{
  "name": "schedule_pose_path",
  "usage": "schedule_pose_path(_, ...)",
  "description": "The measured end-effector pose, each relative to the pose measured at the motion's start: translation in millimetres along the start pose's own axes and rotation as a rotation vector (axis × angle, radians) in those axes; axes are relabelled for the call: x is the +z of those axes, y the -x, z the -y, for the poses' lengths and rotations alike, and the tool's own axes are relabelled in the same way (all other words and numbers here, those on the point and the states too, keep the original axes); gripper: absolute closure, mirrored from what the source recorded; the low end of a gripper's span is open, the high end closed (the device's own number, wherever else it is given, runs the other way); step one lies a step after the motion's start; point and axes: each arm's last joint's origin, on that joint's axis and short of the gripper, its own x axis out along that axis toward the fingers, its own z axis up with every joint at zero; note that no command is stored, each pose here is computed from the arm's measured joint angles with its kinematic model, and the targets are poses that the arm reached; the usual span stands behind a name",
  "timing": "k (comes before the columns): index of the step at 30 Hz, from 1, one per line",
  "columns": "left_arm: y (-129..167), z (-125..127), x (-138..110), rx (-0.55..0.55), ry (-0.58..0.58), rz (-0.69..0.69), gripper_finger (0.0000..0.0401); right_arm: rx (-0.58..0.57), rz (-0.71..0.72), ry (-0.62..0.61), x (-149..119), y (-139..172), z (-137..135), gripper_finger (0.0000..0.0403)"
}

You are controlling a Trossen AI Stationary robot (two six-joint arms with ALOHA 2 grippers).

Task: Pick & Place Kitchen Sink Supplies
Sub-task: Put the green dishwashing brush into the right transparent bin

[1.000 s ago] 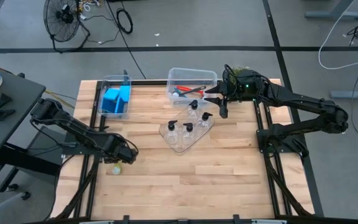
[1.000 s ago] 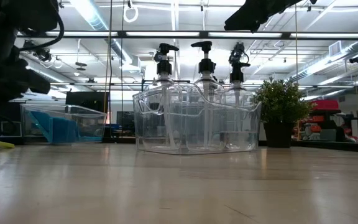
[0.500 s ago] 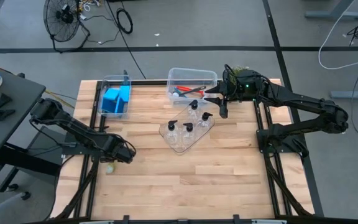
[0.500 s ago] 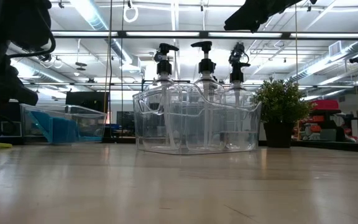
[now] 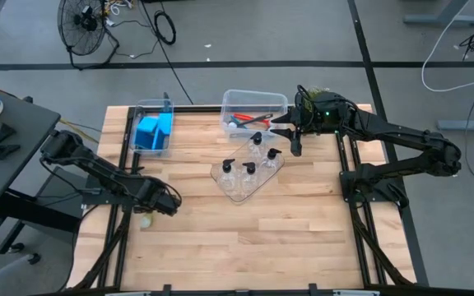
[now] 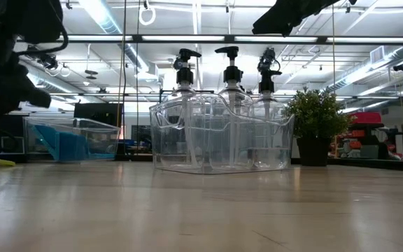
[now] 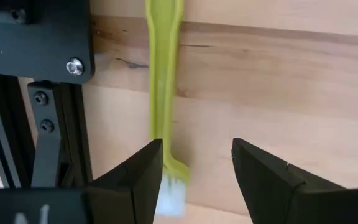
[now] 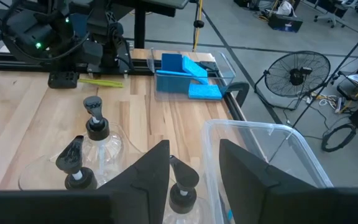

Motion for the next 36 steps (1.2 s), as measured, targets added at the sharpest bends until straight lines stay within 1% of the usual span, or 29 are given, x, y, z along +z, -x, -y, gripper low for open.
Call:
schedule_pose_path(5, 4, 0, -1, 0.009, -0.009, 0.006, 0.0204, 0.0, 0.0, 0.0, 0, 0, 0, 0.0262)
schedule_pose_path(10, 2, -8, -1, 0.083, -0.019, 0.036, 0.0204, -0.001, 0.0, 0.0, 0, 0, 0, 0.0262)
schedule_pose_path(13, -3, -10, -3, 0.105, -0.032, 0.047, 0.0204, -0.001, 0.0, -0.006, 0, 0, 0, 0.0262)
schedule_pose_path(15, -10, -9, -5, 0.094, -0.045, 0.035, 0.0204, -0.002, 0.0, -0.019, 0, 0, 0, 0.0262)
schedule_pose_path(18, -20, -4, -9, 0.04, -0.062, 0.005, 0.0204, -0.028, -0.006, -0.027, 0, 0, 1, 0.0262)
schedule_pose_path(22, -28, -2, -9, 0.067, -0.044, 0.02, 0.0204, -0.065, -0.009, -0.026, 0, 0, 2, 0.0262)
schedule_pose_path(25, -30, 0, -9, 0.066, -0.042, 0.02, 0.0207, -0.07, -0.001, -0.025, 1, 0, 2, 0.0262)
schedule_pose_path(29, -30, 0, -9, 0.062, -0.043, 0.018, 0.0237, -0.073, 0.016, -0.023, 2, 0, 3, 0.0262)
schedule_pose_path(36, -29, 5, -12, 0.015, -0.05, -0.008, 0.033, -0.078, 0.042, -0.044, 5, 0, 3, 0.0262)
